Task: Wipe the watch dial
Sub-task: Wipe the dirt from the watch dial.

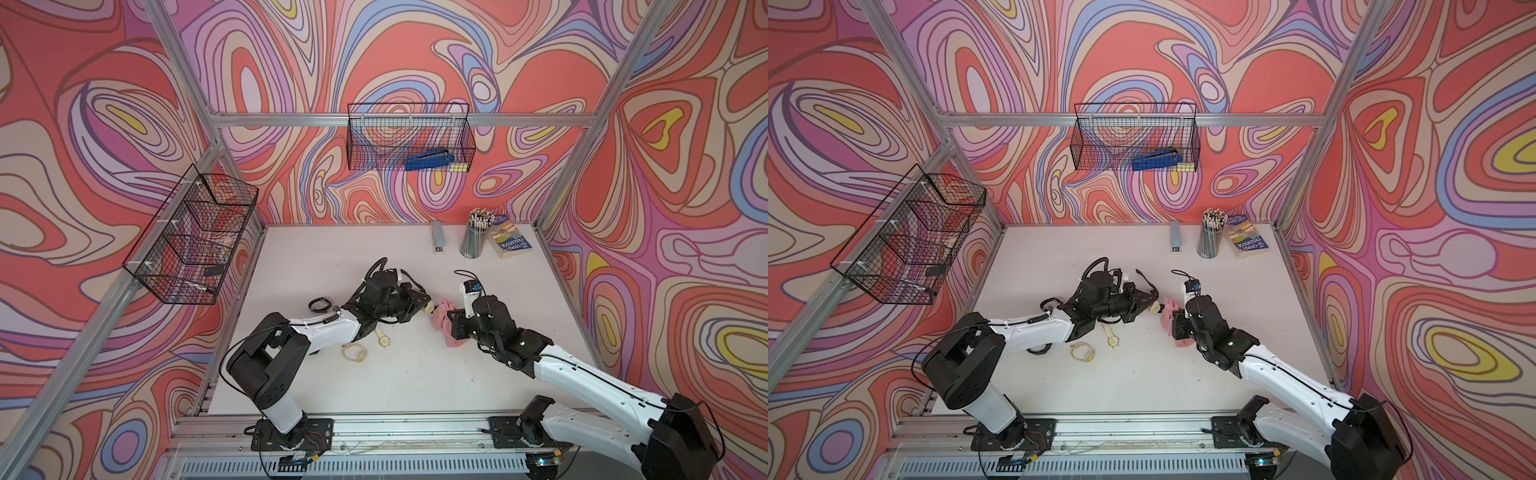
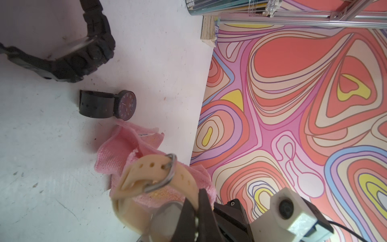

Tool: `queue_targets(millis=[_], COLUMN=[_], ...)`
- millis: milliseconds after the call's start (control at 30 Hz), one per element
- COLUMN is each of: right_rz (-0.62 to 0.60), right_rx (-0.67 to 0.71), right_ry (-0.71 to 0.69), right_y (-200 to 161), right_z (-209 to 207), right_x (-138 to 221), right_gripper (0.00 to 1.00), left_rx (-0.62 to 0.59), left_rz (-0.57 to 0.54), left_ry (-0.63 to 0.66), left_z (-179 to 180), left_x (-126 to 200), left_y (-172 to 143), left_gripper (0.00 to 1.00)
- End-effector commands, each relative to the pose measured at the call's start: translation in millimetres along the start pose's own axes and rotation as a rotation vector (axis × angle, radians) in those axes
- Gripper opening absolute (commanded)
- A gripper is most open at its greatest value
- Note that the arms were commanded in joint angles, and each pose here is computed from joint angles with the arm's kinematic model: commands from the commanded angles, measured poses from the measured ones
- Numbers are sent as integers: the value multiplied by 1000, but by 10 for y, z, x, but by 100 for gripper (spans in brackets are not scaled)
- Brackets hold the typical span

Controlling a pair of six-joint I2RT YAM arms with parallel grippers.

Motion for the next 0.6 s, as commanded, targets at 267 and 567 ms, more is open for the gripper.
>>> queue_targets(millis=[267,567], right_rz=[-190,-174], right_rx=[82,88], right_ry=[199,174], right_y=[296,285], right_z=[334,362], right_x=[22,-266], right_gripper=[0,0], left_rx=[50,100], left_rz=[-21,-6], left_ry=[-76,-105], left_z=[-153,-189], left_x=[35,-25], left_y=[6,-31], left_gripper=[0,0])
Point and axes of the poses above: each gripper's point midway between its finger pads, its own x axis back along the fingers, its own z axis along the line the jaws close on, y = z × x, the point moved 8 cm from there along x, back along the fingers, and after that the axes turned 1 degree about x, right-handed, at the moved point
